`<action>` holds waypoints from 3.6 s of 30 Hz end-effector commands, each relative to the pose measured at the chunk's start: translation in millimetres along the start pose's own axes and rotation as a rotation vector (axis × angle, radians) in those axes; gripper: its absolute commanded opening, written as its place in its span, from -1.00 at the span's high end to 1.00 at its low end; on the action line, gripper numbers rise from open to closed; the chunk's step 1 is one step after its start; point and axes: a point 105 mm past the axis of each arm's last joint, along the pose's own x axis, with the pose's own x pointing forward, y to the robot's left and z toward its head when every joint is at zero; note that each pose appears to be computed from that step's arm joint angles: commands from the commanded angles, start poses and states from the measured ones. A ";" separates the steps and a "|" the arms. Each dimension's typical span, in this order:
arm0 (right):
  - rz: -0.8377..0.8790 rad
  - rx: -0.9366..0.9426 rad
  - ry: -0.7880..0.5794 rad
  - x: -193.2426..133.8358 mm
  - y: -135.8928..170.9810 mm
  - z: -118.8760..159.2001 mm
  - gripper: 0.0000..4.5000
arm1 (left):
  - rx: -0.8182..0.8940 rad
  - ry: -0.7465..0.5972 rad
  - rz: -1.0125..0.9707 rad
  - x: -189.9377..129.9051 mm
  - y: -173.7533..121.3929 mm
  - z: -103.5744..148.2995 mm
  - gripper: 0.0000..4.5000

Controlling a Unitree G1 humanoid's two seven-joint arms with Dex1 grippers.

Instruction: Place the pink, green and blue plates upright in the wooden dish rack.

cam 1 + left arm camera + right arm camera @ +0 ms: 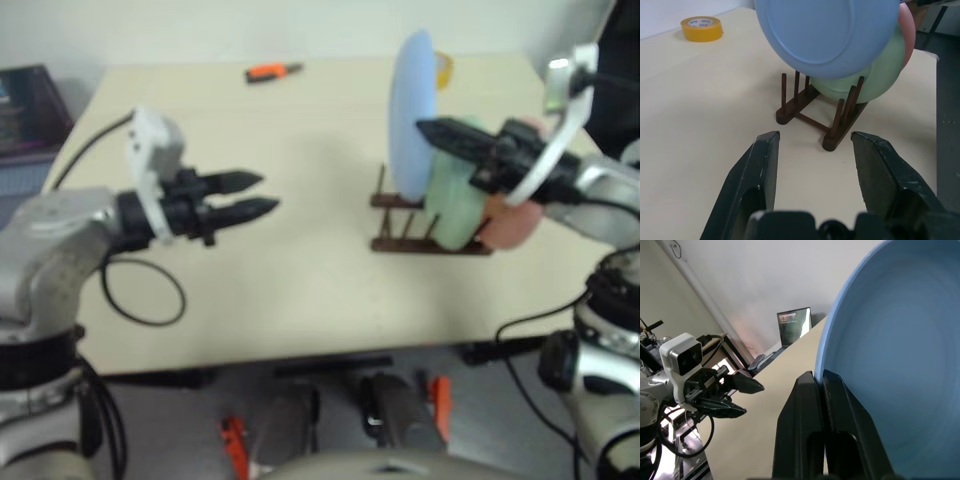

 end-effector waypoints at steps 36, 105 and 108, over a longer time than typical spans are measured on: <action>-0.005 -0.026 -0.064 -1.6 16.1 18.8 1.00 | 0.018 -0.018 -0.002 -0.6 -1.5 2.5 -0.10; -0.069 -0.702 0.425 -78.3 -40.6 31.8 -0.07 | 0.073 0.053 0.033 -24.9 3.2 6.5 -0.13; -0.144 -0.712 0.499 -122.2 -71.6 44.4 -0.07 | 0.086 0.127 0.077 -53.0 4.9 4.0 -0.13</action>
